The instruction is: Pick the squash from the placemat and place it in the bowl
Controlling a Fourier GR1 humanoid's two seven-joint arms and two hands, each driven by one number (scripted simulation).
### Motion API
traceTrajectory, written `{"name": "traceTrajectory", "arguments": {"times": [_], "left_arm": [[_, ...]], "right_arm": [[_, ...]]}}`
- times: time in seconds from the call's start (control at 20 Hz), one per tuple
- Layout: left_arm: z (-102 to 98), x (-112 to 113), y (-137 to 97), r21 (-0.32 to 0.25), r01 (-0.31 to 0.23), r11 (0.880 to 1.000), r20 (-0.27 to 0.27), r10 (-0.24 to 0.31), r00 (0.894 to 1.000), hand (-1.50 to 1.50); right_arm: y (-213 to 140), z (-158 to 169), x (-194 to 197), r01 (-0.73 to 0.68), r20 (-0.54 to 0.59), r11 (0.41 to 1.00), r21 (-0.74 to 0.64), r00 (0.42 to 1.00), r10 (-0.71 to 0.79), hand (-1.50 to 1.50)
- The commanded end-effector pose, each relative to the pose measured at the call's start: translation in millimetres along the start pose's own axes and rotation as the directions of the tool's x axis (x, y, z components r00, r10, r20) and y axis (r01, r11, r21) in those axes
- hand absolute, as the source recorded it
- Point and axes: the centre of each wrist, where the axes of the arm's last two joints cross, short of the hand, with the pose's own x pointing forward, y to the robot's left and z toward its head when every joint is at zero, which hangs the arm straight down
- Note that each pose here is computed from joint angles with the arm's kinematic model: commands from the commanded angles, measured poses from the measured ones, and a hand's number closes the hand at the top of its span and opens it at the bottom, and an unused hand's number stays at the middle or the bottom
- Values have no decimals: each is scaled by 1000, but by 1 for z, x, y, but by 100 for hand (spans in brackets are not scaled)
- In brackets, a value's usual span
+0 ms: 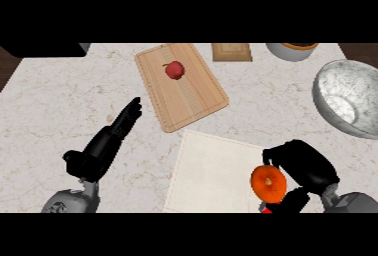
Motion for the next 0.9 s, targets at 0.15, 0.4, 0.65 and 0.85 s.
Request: {"name": "traceTrajectory", "arguments": {"times": [0.15,0.4,0.65,0.85], "left_arm": [[0,12,5,4,1,1000,2,-1,1000,0],[1,-5,17,15,-9,1000,-14,9,1000,0],[2,-3,12,2,3,1000,5,-3,1000,0],[-2,1,9,-1,-2,1000,12,2,1000,0]], "right_arm": [[-20,45,-45,-120,-84,956,-267,991,101,150],[-71,63,-39,55,0,841,-538,998,-65,150],[-105,82,-48,261,106,699,-666,961,-257,150],[-124,88,-65,313,95,665,-679,935,-343,150]]}}
